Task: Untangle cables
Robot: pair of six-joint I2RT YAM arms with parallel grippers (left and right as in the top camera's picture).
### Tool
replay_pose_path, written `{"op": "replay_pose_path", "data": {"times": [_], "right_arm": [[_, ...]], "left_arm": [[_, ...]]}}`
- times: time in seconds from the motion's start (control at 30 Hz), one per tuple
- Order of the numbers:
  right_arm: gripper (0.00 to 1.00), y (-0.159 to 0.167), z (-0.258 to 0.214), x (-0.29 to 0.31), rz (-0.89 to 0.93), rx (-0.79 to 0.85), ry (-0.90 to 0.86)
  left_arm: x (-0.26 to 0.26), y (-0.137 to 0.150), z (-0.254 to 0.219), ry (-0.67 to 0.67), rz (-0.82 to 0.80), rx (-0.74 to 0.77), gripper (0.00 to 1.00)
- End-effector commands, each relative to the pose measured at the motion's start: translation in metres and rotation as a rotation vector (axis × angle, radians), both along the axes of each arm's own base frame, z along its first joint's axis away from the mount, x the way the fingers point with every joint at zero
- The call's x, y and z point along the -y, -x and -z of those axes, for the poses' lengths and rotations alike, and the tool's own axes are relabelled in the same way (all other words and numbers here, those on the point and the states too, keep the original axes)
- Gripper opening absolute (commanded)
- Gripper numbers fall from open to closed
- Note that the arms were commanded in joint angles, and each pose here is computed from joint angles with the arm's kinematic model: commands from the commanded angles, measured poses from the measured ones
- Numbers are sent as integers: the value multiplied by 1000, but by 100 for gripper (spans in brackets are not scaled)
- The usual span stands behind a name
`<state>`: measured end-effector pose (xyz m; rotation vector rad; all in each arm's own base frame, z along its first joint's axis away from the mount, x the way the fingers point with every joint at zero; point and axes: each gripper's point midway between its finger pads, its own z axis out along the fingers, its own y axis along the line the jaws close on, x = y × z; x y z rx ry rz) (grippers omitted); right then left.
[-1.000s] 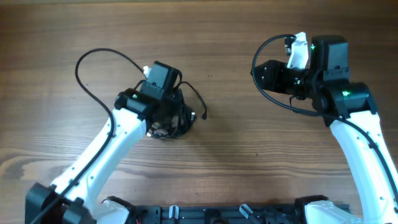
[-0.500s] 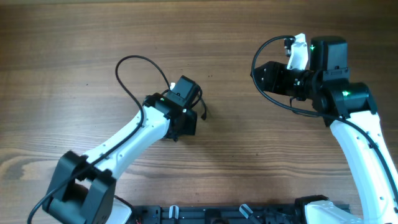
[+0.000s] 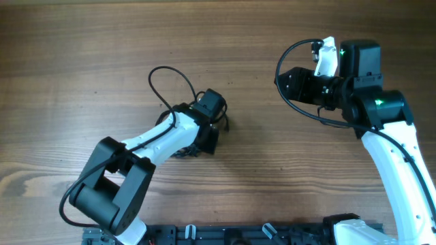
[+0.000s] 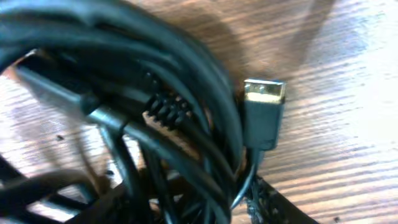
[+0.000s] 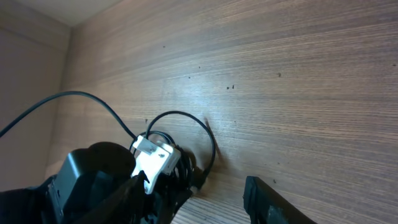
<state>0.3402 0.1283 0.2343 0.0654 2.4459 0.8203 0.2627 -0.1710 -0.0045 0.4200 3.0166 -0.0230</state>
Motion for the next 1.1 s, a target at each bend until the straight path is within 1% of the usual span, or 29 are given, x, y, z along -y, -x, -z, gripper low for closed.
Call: {"op": "replay_pose_path", "data": {"times": [0.0,0.03,0.07,0.1,0.17,0.2,0.3,0.37,0.47,0.5,0.53,0.6,0.67,0.73,0.87,0.97,1.07], "right_arm": [[54,-5,-6,3,5,27,19],[54,-5,-6,3,5,28,18],[54,-5,-6,3,5,28,18],[54,-5,-6,3,5,28,18],[54,-5,-6,3,5,32,17],[54,-6,-7,3,5,34,17],[54,-7,-8,2,5,41,15],[54,-7,-8,2,4,44,15],[54,-7,-9,1,-5,45,6],[54,-5,-10,-2,-19,46,-4],[54,-3,-14,-8,-62,63,-23],[54,2,-28,-25,-183,123,-88],[54,7,-42,-38,-271,175,-151],[54,10,-54,-47,-324,215,-203],[54,12,-62,-62,-369,244,-227],[54,13,-55,-78,-403,233,-224],[53,9,-42,-88,-362,149,-244]], "left_arm": [[11,15,12,20,42,-51,31],[12,14,12,22,42,-48,20],[13,12,11,28,38,-42,7],[15,10,8,34,34,-33,4],[19,2,-4,55,5,-9,4],[24,-4,-16,89,-2,5,4],[42,-17,-63,273,-27,4,4],[54,-22,-105,480,-46,-38,4],[57,-25,-171,881,-79,-146,4],[54,-26,-185,982,-89,-178,4],[45,-29,-208,1129,-106,-218,4],[27,-35,-242,1347,-116,-258,4],[10,-36,-276,1541,-83,-280,4],[-1,-41,-277,1547,-191,-340,4],[-4,-44,-278,1540,-314,-447,4],[-4,-47,-279,1520,-451,-587,4],[-4,-51,-281,1480,-633,-771,4]]}}
